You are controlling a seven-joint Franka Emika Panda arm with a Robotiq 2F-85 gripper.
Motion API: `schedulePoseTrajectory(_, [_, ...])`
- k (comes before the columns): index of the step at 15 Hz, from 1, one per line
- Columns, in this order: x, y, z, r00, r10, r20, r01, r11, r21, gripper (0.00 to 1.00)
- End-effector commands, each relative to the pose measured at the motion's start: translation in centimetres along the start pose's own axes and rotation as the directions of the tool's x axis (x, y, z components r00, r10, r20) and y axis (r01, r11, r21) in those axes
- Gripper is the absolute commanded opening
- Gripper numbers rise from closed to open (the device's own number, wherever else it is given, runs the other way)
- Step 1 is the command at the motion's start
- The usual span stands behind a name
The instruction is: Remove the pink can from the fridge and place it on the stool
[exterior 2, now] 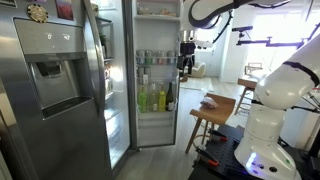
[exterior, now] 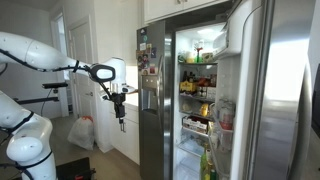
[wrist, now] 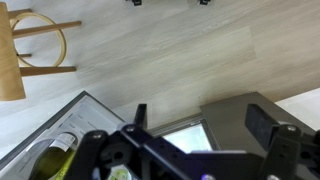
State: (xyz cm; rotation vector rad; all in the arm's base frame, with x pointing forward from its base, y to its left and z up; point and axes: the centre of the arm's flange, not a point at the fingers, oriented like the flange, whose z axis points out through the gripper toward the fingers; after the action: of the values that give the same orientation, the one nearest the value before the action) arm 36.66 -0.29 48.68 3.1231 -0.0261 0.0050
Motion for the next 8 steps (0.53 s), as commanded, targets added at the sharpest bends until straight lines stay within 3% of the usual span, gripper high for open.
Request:
schedulePoseTrajectory(1, [0.8, 0.0, 0.1, 1.000, 0.001, -0.002, -0.001, 1.000, -0.008, 1.00])
schedulePoseTrajectory(8, [5.9, 0.3, -0.7, 0.992, -0.001, -0.122, -0.005, 0.999, -0.050, 1.00])
